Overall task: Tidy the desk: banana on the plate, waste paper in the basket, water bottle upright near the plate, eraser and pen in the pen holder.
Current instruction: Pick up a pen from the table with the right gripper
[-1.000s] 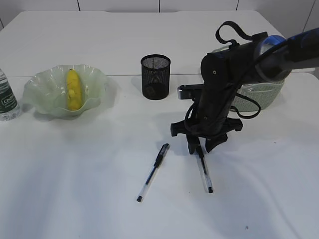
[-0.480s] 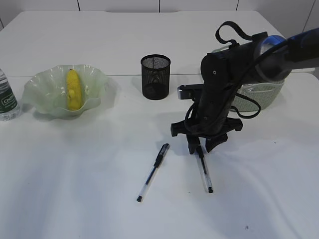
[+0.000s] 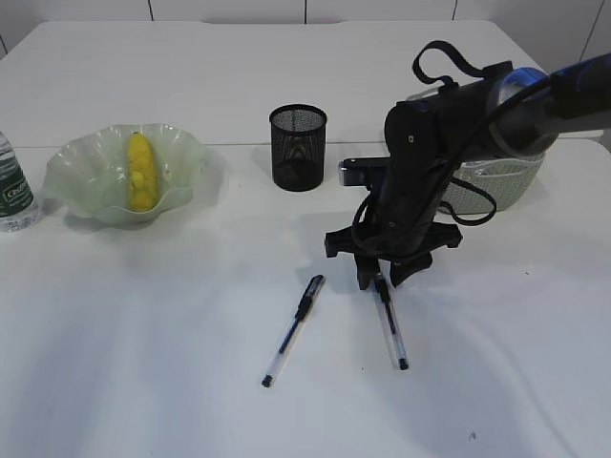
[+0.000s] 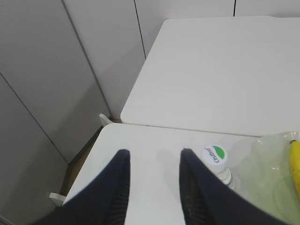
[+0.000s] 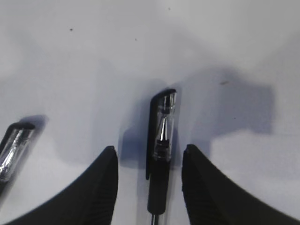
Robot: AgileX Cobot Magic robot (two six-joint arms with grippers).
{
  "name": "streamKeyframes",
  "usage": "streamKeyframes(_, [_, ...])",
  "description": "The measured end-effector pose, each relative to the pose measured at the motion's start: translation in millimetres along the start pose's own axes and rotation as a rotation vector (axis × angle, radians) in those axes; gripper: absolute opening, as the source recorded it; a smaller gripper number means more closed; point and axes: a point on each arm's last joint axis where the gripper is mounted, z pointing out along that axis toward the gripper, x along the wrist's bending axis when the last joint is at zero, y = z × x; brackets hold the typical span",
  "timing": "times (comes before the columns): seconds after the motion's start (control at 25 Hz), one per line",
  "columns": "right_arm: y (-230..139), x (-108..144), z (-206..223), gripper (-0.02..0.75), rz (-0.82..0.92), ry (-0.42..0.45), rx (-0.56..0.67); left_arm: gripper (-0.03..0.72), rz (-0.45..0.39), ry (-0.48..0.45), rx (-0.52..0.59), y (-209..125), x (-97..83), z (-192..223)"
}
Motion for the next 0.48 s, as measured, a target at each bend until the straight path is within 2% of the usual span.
streamKeyframes(0.12, [0.7, 0.2, 0.0, 0.330, 0.000, 0.002, -0.008, 0.244, 0.000, 0.000, 0.000, 0.0, 0.0, 0.0])
streamKeyframes(0.32, [0.7, 0.2, 0.0, 0.229, 0.000, 0.002, -0.008, 0.244, 0.000, 0.000, 0.000, 0.0, 0.0, 0.0])
streamKeyframes(0.48, [0.9, 0.1, 0.0, 0.192, -0.001, 0.002, -0.010, 0.244, 0.000, 0.000, 0.000, 0.0, 0.0, 0.0])
